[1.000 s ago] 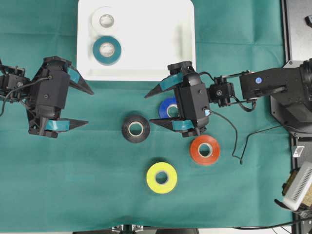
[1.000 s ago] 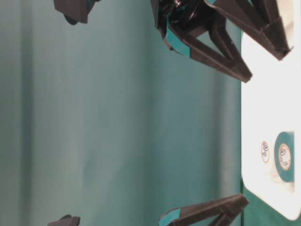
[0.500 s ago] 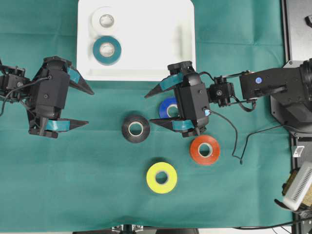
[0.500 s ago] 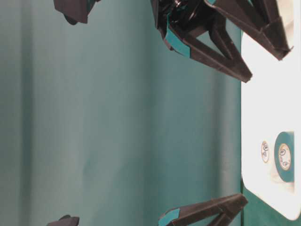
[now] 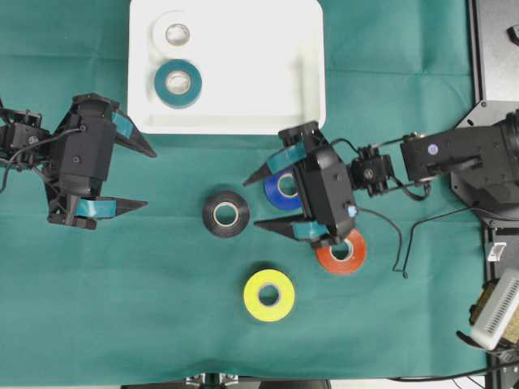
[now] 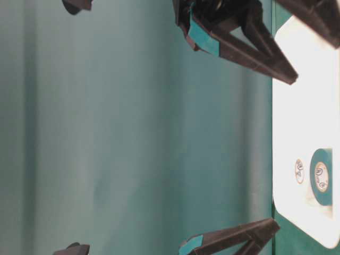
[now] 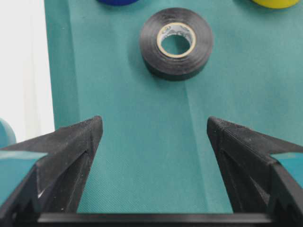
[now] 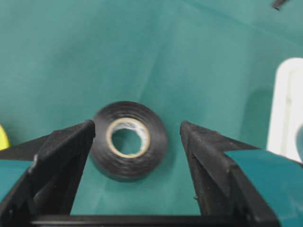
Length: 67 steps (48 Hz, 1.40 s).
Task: Put the tape alternately from left to right into the white case.
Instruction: 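Move the right gripper down to the yellow tape roll and grasp it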
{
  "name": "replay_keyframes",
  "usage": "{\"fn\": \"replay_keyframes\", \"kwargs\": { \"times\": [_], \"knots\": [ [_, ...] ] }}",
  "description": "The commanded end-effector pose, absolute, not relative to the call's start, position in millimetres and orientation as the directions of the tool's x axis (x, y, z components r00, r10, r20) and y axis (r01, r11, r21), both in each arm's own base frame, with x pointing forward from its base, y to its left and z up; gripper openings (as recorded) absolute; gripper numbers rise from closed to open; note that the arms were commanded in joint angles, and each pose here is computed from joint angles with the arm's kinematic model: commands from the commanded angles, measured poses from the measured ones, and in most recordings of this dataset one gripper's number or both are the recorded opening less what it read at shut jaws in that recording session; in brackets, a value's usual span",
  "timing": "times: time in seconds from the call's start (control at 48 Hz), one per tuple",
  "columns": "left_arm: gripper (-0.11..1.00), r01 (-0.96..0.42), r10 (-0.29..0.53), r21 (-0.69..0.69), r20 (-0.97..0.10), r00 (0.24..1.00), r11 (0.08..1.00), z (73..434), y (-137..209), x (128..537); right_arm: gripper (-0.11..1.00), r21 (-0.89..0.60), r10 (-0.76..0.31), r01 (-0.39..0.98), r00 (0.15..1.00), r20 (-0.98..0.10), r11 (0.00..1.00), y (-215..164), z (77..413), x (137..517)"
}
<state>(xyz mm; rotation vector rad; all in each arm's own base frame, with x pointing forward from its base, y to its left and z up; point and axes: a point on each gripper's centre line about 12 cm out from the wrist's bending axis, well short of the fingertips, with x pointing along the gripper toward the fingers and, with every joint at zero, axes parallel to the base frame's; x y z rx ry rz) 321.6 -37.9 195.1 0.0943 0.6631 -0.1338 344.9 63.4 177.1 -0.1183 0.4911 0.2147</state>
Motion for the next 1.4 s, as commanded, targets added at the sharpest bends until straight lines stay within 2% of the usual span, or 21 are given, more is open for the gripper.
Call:
{"fn": "replay_keyframes", "kwargs": {
  "times": [0.0, 0.521, 0.729, 1.104, 1.375],
  "knots": [
    [0.6, 0.155, -0.098, 0.046, -0.597, 0.796, 0.987, 202.5, -39.2, 323.9, 0.74, -0.059, 0.199, -0.252, 0.867, -0.456, 0.966, 72.4, 184.9, 346.1],
    [0.6, 0.15, -0.098, 0.038, -0.593, 0.799, 0.988, 204.1, -39.3, 324.4, 0.74, -0.052, 0.323, -0.395, 0.815, -0.482, 0.917, 123.9, 181.5, 329.1],
    [0.6, 0.14, -0.098, 0.025, -0.597, 0.796, 0.99, 202.5, -39.2, 323.9, 0.74, 0.011, 0.319, -0.366, 0.796, -0.515, 0.931, 125.5, 175.6, 328.0],
    [0.6, 0.136, -0.098, 0.02, -0.597, 0.796, 0.99, 202.1, -39.2, 323.6, 0.74, 0.067, 0.265, -0.305, 0.675, -0.688, 0.95, 133.2, 138.8, 339.1],
    [0.6, 0.136, -0.098, 0.018, -0.596, 0.797, 0.991, 202.3, -39.2, 323.7, 0.74, 0.076, 0.274, -0.314, 0.657, -0.703, 0.946, 146.1, 134.7, 347.5]
  ]
}}
